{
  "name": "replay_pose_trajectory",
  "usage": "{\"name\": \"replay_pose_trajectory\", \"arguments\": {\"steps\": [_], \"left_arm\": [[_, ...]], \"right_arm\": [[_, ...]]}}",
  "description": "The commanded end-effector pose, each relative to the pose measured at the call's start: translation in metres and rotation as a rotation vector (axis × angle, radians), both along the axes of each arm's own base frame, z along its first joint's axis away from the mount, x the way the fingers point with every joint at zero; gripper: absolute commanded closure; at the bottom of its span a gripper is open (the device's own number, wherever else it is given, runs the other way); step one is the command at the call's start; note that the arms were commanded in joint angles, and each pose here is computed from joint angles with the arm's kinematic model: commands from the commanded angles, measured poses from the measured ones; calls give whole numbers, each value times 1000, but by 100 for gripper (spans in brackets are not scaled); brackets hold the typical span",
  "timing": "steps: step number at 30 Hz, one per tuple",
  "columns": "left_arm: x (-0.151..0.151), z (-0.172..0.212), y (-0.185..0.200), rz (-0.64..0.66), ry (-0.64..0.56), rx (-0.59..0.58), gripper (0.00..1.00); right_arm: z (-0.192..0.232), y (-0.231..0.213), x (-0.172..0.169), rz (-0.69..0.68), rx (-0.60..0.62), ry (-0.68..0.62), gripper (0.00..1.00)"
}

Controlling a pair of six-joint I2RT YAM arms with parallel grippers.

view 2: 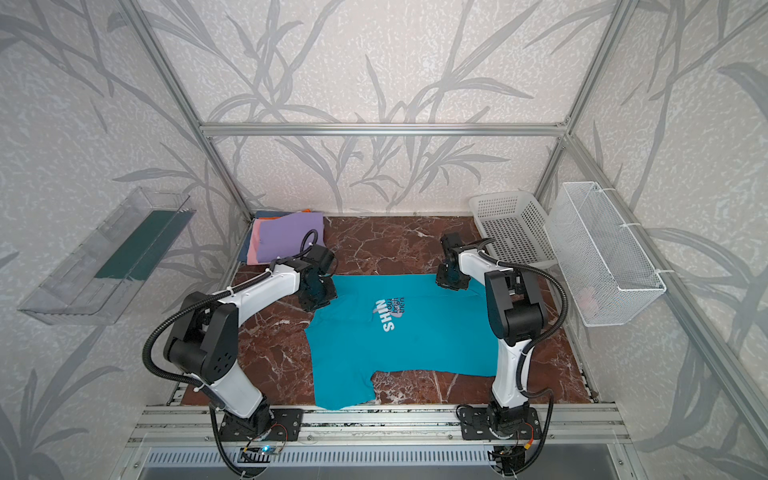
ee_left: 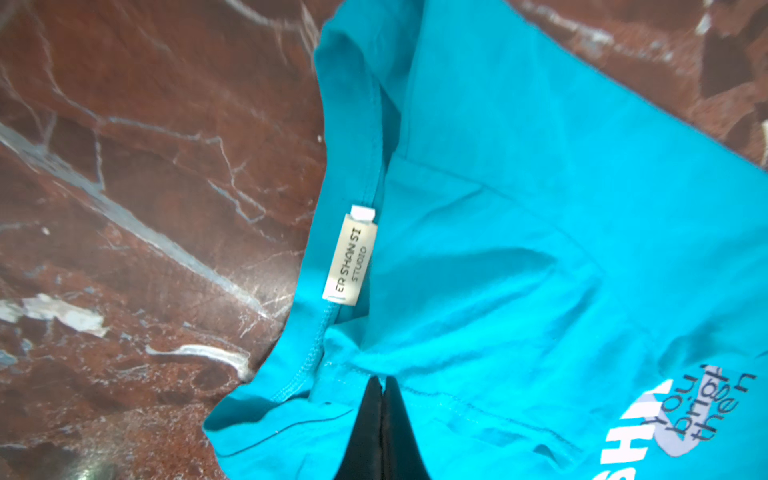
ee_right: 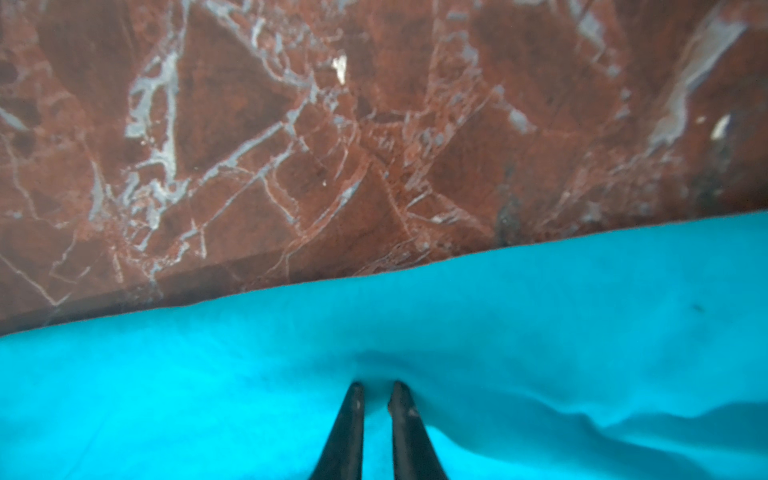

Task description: Fold and stack the t-shirts

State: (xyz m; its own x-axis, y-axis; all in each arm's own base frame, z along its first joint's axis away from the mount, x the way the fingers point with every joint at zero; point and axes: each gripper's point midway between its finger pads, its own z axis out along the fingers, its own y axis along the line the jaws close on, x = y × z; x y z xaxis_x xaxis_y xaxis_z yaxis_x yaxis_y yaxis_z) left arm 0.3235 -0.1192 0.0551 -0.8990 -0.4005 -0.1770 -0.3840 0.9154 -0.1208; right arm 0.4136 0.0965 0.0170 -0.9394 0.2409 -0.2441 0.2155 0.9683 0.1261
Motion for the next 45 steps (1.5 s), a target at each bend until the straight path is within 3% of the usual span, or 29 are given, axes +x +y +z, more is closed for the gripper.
{"name": "replay_pose_trajectory", "arguments": {"steps": [1, 5, 10, 15, 20, 22, 32, 39, 45], "left_arm": [[-10, -6, 0, 17, 30, -10, 100], [-15, -9, 2, 20, 41, -3, 99], [-15, 1, 2, 16, 21, -6, 73], [-16, 9, 7, 7, 5, 11, 66], [-17, 1, 7, 7, 24, 16, 65], [-17, -5, 5, 9, 32, 7, 65], [-18, -13, 12, 7, 42, 46, 63], [-28, -25, 15, 10, 70, 52, 67], [-32, -29, 17, 14, 78, 54, 74]], "right_arm": [[-11, -5, -23, 8, -27, 86, 84], [-7, -6, -24, 12, -36, 79, 84], [20, 1, -24, 77, -104, 12, 84], [64, 17, -28, 157, -184, -105, 82], [92, 66, -42, 304, -153, -196, 77], [99, 95, -54, 373, -79, -216, 75], [56, 196, -110, 560, 141, -41, 70], [27, 225, -124, 522, 280, 62, 69], [20, 231, -126, 499, 312, 90, 68]]}}
